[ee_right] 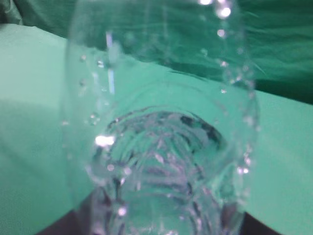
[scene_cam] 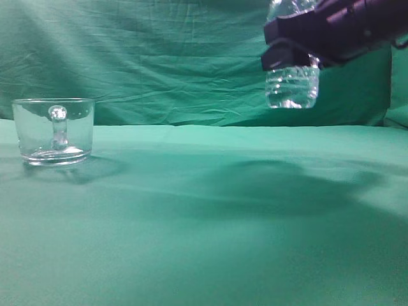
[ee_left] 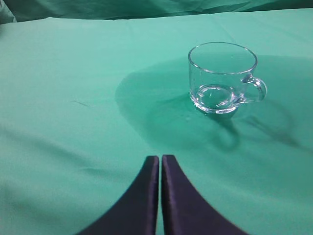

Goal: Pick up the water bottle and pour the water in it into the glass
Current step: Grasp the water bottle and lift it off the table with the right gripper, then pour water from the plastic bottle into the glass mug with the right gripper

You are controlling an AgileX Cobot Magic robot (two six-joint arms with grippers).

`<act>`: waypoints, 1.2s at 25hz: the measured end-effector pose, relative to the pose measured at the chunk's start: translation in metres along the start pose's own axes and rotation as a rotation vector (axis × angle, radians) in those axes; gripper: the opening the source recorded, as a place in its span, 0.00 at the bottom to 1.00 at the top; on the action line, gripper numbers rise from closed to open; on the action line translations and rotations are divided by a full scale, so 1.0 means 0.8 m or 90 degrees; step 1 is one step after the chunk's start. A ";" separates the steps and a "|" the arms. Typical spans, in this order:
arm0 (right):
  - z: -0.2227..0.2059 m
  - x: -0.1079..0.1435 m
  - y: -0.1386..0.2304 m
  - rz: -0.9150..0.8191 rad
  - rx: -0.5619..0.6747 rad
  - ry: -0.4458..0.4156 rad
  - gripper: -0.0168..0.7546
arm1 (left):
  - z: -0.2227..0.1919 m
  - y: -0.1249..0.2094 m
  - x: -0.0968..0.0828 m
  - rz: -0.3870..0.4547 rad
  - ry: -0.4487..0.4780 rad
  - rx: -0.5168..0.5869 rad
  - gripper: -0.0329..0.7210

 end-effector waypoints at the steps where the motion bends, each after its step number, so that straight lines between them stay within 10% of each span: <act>1: -0.003 0.001 -0.015 0.021 0.012 -0.011 0.40 | 0.000 0.000 0.000 0.000 0.000 0.000 0.04; 13: -0.067 0.050 -0.145 0.276 0.129 -0.066 0.40 | 0.000 0.000 0.000 0.000 0.000 0.000 0.04; 30: -0.183 0.128 -0.096 0.557 0.185 -0.110 0.40 | 0.000 0.000 0.000 0.000 0.000 0.000 0.04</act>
Point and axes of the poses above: a point on each arm's last joint axis where the gripper is mounted, z pointing back along that axis away from the gripper, x along the wrist's bending axis when the last joint is at zero, y = z × x, the point moved 2 cm from there along -z, pointing out along that axis toward the gripper, and after that the axes turned 11 degrees about z, right-handed, at the moved point
